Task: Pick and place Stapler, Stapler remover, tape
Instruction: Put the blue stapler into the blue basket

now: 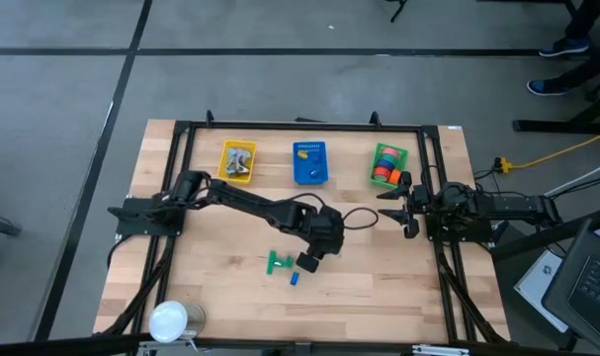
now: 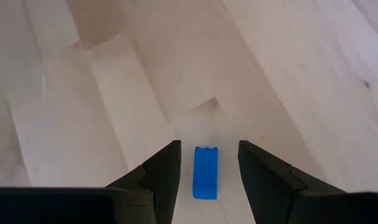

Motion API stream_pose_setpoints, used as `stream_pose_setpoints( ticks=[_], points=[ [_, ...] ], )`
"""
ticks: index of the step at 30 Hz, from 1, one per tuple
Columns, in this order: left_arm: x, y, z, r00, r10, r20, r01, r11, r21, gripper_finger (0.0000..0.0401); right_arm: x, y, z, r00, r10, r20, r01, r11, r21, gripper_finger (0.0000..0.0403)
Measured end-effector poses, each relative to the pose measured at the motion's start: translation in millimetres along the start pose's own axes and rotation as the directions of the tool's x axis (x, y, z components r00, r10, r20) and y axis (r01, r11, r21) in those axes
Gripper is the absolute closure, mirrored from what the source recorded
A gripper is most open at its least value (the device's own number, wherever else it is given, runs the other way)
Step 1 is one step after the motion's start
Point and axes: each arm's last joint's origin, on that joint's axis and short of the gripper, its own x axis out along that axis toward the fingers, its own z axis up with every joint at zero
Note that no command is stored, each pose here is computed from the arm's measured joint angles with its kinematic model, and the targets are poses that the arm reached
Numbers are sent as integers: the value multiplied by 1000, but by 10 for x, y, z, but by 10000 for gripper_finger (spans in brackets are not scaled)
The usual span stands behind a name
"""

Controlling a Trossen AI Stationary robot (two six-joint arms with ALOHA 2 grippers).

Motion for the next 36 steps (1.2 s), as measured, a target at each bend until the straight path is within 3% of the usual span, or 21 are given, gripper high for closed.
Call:
stream_pose_setpoints(
  ticks=[15, 19, 25, 30, 36],
  points=[
    [427, 39, -253, 993, -17, -115, 14, 1000, -27, 245, 0, 0, 0, 1000, 0, 0, 0, 1000, 0, 192],
    [425, 62, -264, 993, -14, -118, 11, 999, -32, 264, 0, 0, 0, 1000, 0, 0, 0, 1000, 0, 192],
    [424, 91, -274, 993, -6, -122, 0, 999, -49, 333, 0, 0, 0, 1000, 0, 0, 0, 1000, 0, 192],
    [421, 111, -283, 990, 27, -135, -37, 997, -67, 334, 0, 0, 0, 1000, 0, 0, 0, 1000, 0, 192],
    [310, 244, -383, 969, 77, -235, -102, 990, -96, 333, 0, 0, 0, 1000, 0, 0, 0, 1000, 0, 192]
  ],
)
